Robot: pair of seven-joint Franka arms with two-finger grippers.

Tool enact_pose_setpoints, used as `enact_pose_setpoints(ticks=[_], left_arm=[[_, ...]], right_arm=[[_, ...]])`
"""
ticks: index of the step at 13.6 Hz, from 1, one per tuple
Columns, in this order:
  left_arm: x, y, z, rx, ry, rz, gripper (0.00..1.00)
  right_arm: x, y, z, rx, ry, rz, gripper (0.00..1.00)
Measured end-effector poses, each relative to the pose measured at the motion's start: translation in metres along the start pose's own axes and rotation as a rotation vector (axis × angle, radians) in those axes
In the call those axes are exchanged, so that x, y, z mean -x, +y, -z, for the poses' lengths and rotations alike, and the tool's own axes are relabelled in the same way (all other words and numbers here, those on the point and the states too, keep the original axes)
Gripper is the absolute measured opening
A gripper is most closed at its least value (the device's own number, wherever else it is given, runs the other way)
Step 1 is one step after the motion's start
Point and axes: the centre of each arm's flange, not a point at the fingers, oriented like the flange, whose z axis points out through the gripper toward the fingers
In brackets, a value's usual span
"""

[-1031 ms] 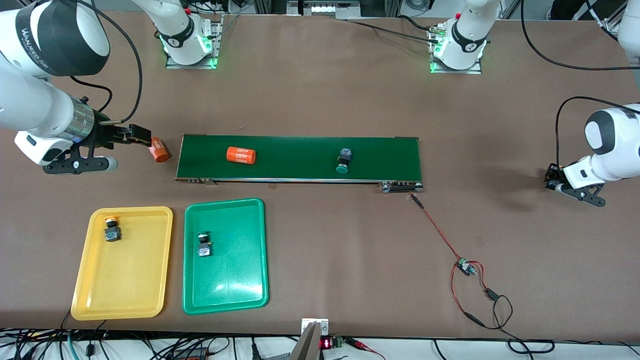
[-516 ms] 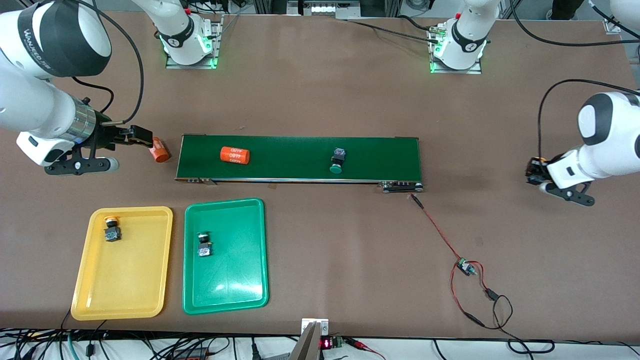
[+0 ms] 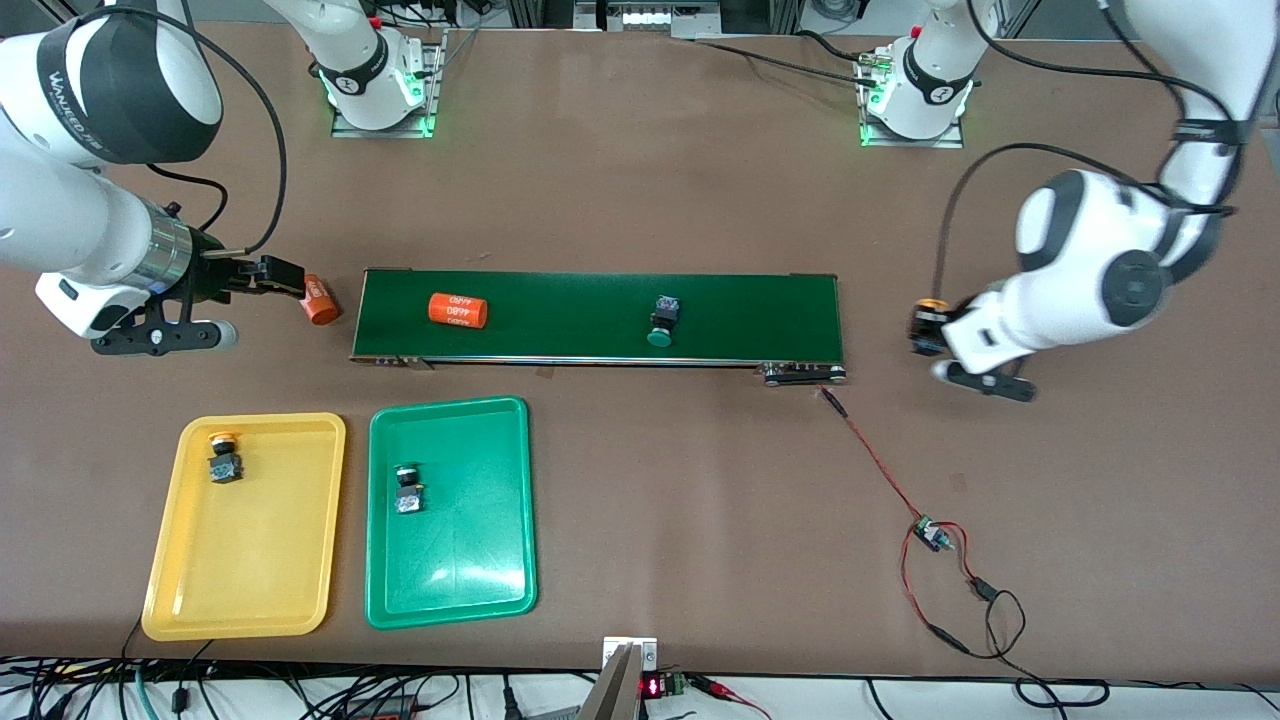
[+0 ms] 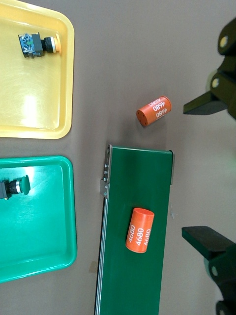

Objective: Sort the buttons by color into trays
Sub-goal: 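Carry the button over the belt while the right gripper reaches the green button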

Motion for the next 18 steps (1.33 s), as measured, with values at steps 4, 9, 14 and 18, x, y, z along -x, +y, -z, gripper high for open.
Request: enact_pose_setpoints(ticks=[4, 9, 14, 18], left_arm=[[0.0, 0.064, -0.02, 0.001, 0.001, 0.016, 0.41], [-0.012, 0.089, -0.053, 0.039, 0.038, 0.1, 0.41], [-0.017, 0.093, -0.059, 0.054, 0.064, 0.159, 0.41], [-0.02, 0.095, -0.069, 0.052, 0.067, 0.192, 0.41]], right_arm=[[0.0, -0.013, 0.001, -0.002, 0.011, 0.005, 1.0], [0.01, -0.093, -0.021, -0.036, 0.017, -0.143, 1.0], [0.04, -0.094, -0.046, -0.091, 0.004, -0.134, 1.0], [0.061, -0.094, -0.07, -0.187, 0.011, -0.196, 1.0]])
